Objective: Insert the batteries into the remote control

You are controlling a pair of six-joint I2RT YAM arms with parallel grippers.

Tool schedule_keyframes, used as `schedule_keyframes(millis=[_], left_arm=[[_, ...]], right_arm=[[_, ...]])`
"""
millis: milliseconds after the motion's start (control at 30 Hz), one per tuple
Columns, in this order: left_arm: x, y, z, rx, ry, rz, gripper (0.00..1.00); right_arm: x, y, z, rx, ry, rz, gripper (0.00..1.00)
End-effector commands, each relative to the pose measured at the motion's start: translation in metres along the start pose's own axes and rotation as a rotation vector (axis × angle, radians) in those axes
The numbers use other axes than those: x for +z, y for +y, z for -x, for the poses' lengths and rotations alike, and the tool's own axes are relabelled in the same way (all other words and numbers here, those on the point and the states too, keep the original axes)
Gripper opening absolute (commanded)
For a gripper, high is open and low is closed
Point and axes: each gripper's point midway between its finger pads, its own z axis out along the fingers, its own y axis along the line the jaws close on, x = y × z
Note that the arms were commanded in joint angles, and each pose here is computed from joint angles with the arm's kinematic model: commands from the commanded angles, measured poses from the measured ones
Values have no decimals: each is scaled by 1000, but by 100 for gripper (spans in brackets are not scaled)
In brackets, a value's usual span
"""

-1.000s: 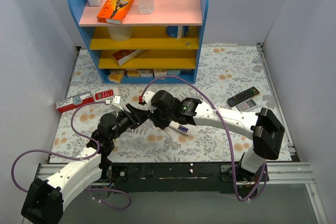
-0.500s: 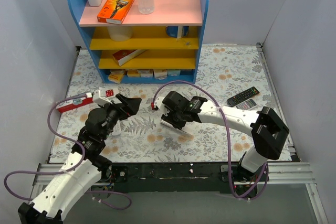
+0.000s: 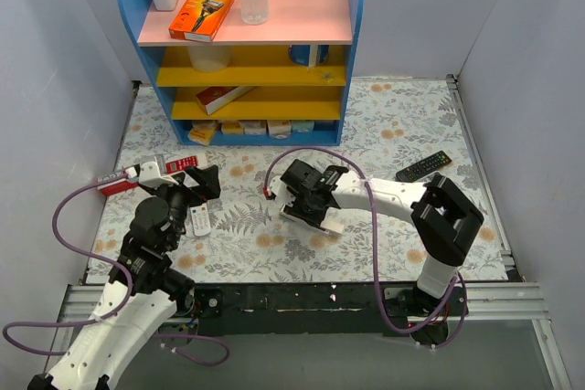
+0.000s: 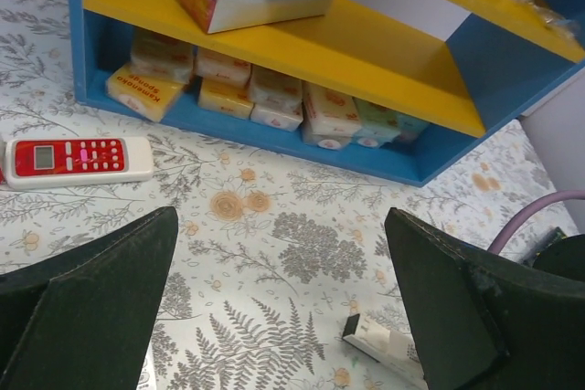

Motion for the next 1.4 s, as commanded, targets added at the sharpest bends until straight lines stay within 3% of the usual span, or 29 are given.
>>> schedule_keyframes(millis=[0,1367], left_arm=[[4,16,-11,87,27,65,98],[8,8,-24,77,85,32,98]], right_arm=[[-4,-7,20,-28,-31,7,23],[12,-5,31,120,44,46,34]])
